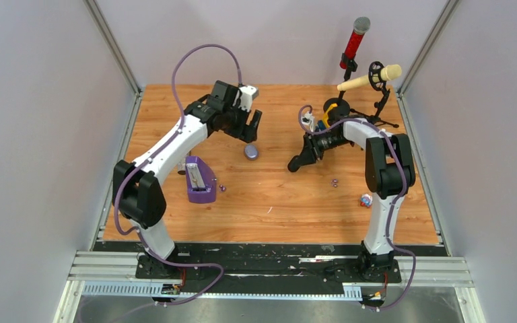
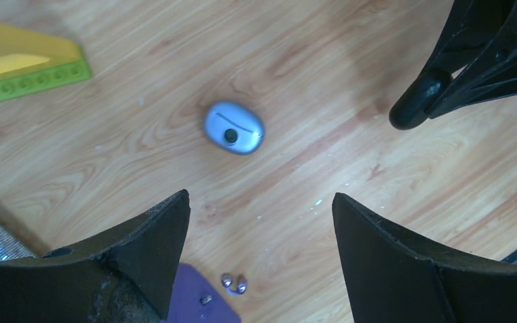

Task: Insert the wireless bluetooth earbuds into the charging case
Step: Place the charging case at the center of the board.

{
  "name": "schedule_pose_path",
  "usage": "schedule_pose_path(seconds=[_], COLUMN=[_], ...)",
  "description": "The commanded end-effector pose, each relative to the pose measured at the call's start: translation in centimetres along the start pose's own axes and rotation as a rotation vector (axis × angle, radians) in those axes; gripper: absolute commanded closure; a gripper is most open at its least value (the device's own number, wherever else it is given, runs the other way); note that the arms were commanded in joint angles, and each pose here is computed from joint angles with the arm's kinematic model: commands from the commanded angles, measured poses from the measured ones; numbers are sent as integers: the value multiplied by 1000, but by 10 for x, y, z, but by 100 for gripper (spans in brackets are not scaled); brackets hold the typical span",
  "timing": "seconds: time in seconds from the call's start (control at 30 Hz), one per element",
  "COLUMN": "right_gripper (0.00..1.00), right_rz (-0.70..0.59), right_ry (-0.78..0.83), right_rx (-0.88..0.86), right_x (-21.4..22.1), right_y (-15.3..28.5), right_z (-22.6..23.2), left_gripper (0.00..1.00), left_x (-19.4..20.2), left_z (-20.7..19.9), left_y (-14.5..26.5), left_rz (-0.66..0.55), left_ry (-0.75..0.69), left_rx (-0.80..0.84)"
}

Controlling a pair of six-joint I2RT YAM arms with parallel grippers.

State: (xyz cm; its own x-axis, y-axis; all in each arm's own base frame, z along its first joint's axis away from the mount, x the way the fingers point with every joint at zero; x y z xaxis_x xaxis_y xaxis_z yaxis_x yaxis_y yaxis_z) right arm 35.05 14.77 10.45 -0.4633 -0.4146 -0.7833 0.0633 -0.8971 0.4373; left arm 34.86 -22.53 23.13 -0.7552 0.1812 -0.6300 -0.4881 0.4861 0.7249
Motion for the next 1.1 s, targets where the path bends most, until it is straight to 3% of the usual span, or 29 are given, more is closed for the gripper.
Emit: schedule_pose_path(seconds=[0.0,0.37,0.63,0.83,1.07], right_gripper=[78,77,58,52,32], right_rz=[93,164,226,256,289], right_ry=[-48,-138,-188,-214,-149], right_rx=[89,218,356,419,521], right_x=[-4,3,10,13,5], right_y=[-17,-33,-27,-20,-4], right_z=[-14,-23,-35,-33,-27], left_gripper=[14,14,13,13,13], left_x=[-10,2,7,9,9], left_z=[16,27,29,28,27], left_y=[27,48,49,51,52], left_rz=[-80,-111,-98,-102,-106], left_ry=[-3,-51,-69,-67,-72], left_rx=[-31,-71,-74,-62,-58])
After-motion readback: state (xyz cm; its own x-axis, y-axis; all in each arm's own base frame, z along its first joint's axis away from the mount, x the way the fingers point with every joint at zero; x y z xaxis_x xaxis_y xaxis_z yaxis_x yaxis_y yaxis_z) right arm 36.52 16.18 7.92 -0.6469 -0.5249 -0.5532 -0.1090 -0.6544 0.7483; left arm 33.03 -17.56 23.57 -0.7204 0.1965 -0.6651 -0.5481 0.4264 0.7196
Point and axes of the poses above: each gripper's point midway between its finger pads, its own y axis back along the fingers, its own z axis along the line the jaws close on, x = y × z, the point moved 6 cm from there along y, back along the fingers, and after that the axes turned 12 degrees about y, right-handed, at the moved point
